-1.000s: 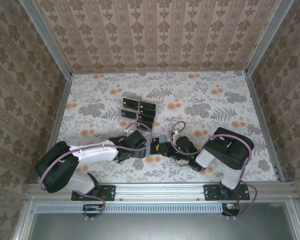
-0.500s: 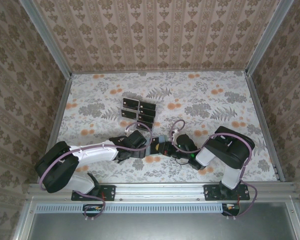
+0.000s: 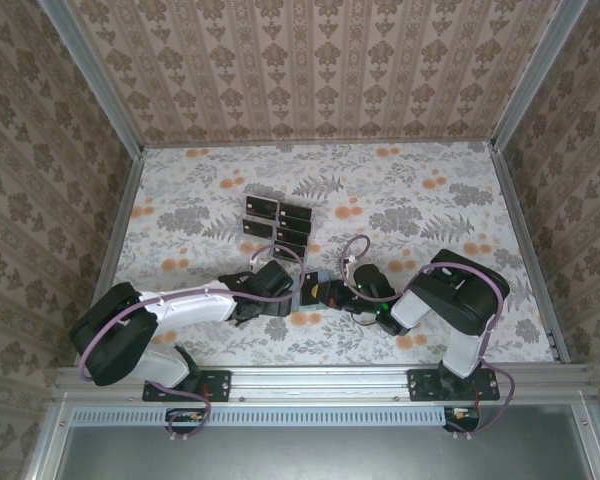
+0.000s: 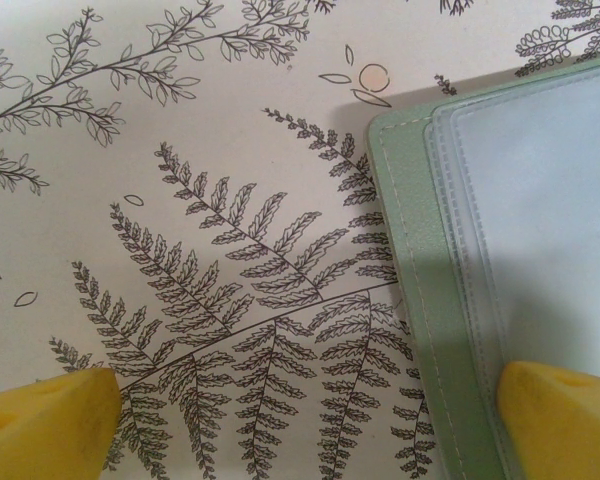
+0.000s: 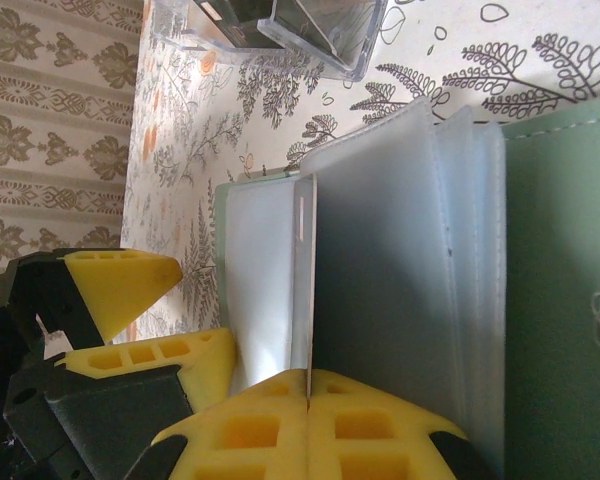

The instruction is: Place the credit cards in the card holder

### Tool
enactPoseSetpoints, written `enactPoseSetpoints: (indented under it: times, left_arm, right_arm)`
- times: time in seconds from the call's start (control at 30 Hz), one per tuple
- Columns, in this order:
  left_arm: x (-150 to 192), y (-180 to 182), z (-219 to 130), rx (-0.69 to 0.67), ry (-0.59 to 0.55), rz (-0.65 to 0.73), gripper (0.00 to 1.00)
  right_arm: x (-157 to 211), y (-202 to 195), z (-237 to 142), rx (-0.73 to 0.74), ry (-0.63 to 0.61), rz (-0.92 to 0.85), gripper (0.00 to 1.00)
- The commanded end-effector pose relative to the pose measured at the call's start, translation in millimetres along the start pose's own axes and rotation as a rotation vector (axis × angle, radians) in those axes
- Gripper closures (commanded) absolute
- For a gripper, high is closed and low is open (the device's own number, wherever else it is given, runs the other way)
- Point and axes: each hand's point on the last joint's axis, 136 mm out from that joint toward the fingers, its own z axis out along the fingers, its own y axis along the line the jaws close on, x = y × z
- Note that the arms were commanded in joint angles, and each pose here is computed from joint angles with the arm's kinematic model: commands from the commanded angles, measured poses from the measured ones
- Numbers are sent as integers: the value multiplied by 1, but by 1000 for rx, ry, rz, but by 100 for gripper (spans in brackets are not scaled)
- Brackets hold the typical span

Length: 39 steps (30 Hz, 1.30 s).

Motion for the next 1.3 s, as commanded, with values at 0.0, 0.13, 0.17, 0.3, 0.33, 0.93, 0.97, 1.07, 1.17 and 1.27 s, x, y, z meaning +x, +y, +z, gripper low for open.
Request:
enactPoseSetpoints:
  times: [0.0,0.13,0.17,0.3,0.33,0.93,0.97,1.07,1.17,1.27]
  left_arm:
    - [25,20,5,-77,74,33,0]
    - [24,20,4,-78,74,32,0]
    - [25,21,4,-79,74,33,0]
    - [25,21,5,-79,74,32,0]
    - [25,21,4,-79,75,32,0]
    - [25,21,5,-80,76,32,0]
    - [25,21,5,-79,75,33,0]
    - [25,21,5,-79,76,31,0]
    - [25,20,5,-79,76,33,0]
    - [25,20,5,-78,75,33,0]
  right_arm:
    - [16,-29,2,92,60,10,100]
    - [20,-29,2,83,74,19,100]
    - [21,-28,2,80,75,18,100]
    - [26,-26,2,76,88,20,100]
    - [27,-26,2,77,88,22,100]
    - [35,-32,-1,97,110,37,100]
    - [35,-32,0,99,111,38,100]
    - [36,-32,2,99,116,36,100]
    - [37,-33,3,104,118,37,100]
    - [36,-34,5,108,121,40,100]
